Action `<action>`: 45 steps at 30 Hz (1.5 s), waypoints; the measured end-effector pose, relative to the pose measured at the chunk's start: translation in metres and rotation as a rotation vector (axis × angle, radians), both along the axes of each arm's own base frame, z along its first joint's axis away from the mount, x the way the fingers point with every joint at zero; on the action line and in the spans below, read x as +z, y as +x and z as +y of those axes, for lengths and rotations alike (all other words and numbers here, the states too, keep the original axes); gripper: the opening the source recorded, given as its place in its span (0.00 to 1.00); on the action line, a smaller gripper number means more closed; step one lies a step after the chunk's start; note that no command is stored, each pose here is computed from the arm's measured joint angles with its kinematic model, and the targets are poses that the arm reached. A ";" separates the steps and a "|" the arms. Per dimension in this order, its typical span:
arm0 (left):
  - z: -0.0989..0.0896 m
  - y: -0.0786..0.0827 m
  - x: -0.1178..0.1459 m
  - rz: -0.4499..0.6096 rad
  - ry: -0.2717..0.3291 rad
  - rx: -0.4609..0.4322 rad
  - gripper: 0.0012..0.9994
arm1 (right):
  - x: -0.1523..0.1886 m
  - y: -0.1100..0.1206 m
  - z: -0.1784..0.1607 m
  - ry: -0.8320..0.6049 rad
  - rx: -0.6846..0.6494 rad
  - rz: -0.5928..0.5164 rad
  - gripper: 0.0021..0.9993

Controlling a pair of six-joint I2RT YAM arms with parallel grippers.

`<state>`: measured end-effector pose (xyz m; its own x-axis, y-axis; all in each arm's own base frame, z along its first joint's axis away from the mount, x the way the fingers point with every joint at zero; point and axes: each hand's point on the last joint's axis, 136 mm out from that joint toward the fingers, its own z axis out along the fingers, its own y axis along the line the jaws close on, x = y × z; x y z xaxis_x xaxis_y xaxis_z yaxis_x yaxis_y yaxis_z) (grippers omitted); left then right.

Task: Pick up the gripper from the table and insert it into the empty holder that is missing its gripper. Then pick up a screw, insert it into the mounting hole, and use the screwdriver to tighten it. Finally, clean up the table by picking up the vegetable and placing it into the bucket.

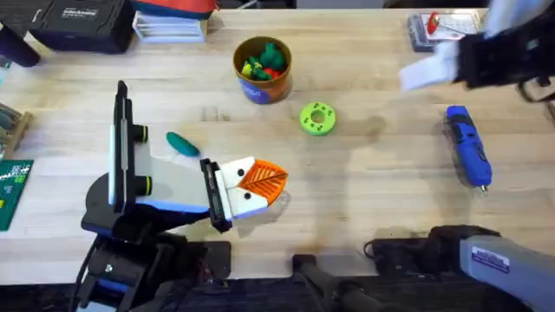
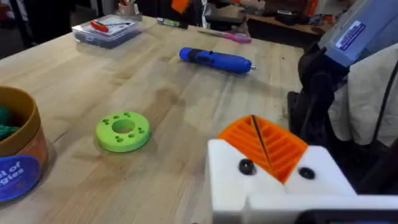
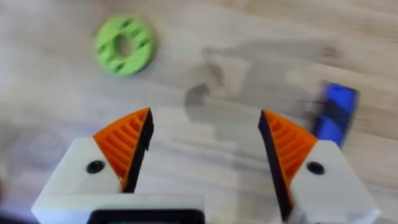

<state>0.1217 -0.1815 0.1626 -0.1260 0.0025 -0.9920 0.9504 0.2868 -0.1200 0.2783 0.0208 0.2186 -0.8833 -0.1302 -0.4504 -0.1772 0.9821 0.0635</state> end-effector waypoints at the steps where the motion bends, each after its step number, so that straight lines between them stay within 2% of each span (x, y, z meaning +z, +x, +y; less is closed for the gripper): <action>1: 0.000 0.000 0.000 0.001 0.000 0.000 0.00 | 0.002 0.008 -0.015 -0.007 -0.051 -0.026 0.99; 5: 0.000 0.000 0.000 0.000 0.000 0.000 0.00 | 0.005 0.025 -0.058 -0.028 -0.180 -0.084 0.99; 8: 0.000 0.000 0.000 0.000 0.000 0.000 0.00 | 0.004 0.027 -0.081 -0.045 -0.229 -0.090 0.99; 18: 0.000 0.000 0.000 0.000 0.000 0.000 0.00 | -0.030 0.015 -0.137 -0.100 -0.247 0.037 0.99; 31: 0.000 0.000 0.000 0.001 0.000 0.000 0.00 | -0.093 0.019 -0.153 -0.134 -0.030 0.220 0.99; 40: 0.000 0.000 0.000 0.001 0.000 0.000 0.00 | -0.129 0.008 -0.165 -0.171 0.044 0.369 0.99; 45: 0.000 0.000 0.000 0.001 0.000 0.000 0.00 | -0.145 0.005 -0.170 -0.165 0.076 0.414 0.99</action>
<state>0.1217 -0.1814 0.1625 -0.1267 0.0024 -0.9919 0.9503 0.2869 -0.1207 0.2833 -0.1495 0.0738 -0.9699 -0.2416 -0.0287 -0.2414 0.9704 -0.0122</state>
